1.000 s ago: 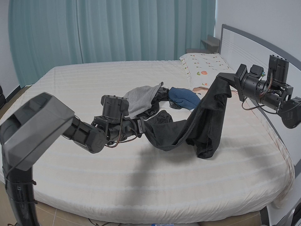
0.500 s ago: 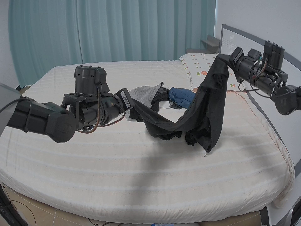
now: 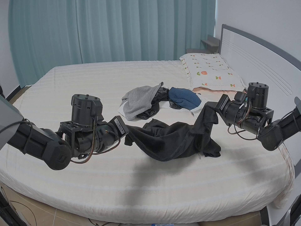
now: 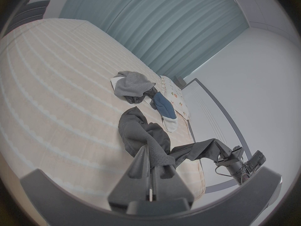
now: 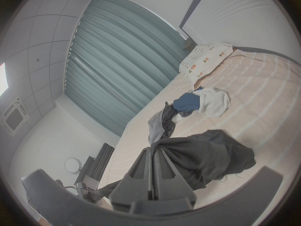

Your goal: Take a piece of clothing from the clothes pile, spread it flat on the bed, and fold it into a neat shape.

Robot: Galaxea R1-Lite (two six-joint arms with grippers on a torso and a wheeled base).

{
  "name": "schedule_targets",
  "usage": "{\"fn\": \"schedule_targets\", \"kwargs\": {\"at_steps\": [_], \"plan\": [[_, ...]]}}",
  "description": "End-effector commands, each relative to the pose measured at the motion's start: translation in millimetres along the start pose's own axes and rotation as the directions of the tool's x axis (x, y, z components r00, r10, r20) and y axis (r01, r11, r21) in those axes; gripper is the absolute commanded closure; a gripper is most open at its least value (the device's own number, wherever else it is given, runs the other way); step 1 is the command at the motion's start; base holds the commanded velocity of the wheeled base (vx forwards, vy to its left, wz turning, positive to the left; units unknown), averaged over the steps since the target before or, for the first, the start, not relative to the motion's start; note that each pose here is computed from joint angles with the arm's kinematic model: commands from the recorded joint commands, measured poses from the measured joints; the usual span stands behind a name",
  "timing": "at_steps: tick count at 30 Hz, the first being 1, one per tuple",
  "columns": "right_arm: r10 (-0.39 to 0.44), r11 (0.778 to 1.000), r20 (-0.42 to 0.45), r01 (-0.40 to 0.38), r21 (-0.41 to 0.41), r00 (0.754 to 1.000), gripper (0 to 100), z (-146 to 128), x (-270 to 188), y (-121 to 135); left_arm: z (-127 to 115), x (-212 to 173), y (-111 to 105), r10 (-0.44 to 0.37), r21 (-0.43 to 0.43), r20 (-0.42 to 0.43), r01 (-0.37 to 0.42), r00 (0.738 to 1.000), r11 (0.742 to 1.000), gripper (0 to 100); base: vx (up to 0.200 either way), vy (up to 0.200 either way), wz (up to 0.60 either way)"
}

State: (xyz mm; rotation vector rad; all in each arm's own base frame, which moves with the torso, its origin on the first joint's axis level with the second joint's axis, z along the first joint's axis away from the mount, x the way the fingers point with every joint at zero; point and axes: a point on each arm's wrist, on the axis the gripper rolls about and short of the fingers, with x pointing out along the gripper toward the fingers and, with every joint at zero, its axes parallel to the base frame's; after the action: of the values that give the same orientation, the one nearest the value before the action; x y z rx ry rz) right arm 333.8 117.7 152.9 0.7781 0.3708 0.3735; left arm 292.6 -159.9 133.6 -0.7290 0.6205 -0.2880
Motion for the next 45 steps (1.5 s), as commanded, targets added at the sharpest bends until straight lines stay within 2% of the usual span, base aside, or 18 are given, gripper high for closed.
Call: {"fn": "schedule_targets", "kwargs": {"at_steps": [1,7,15,22,26,39,45], "plan": [[-0.009,1.0,-0.031,0.009,0.0,0.999,100,-9.8,-2.2,-1.1,-13.6,-4.9,14.5,0.023,-0.003,-0.023,-0.023,0.999,1.0,100,0.0,0.0,0.0],[-0.013,1.0,-0.039,0.013,0.001,0.999,100,-12.1,-2.7,-1.8,-17.4,0.9,18.4,0.034,-0.011,-0.032,-0.034,0.999,0.999,100,-0.2,0.0,0.0],[-0.033,0.999,-0.054,0.034,0.005,0.998,100,-17.0,2.2,-8.1,-13.8,-0.5,15.7,0.026,-0.034,-0.018,-0.027,1.0,0.999,100,0.0,0.0,0.0],[-0.042,0.999,-0.035,0.042,0.002,0.999,100,-15.7,1.5,-6.5,-12.5,-0.3,18.9,0.052,-0.049,-0.027,-0.053,0.998,0.997,100,0.0,0.0,0.0],[-0.052,0.999,-0.033,0.052,0.001,0.998,100,-17.9,2.9,-7.2,-12.0,-1.5,19.1,0.057,-0.048,-0.028,-0.059,0.998,0.997,100,0.0,0.2,0.0],[-0.095,0.995,0.05,0.095,-0.012,0.994,100,-10.4,1.6,-3.4,5.5,-24.6,13.6,0.034,-0.063,0.032,-0.032,0.999,0.998,100,0.0,0.2,0.0],[-0.139,0.987,0.111,0.147,-0.066,0.984,100,-8.1,1.5,-2.7,11.0,-35.1,9.3,0.018,-0.061,0.056,-0.015,0.998,0.998,100,0.0,0.2,0.0]]}}
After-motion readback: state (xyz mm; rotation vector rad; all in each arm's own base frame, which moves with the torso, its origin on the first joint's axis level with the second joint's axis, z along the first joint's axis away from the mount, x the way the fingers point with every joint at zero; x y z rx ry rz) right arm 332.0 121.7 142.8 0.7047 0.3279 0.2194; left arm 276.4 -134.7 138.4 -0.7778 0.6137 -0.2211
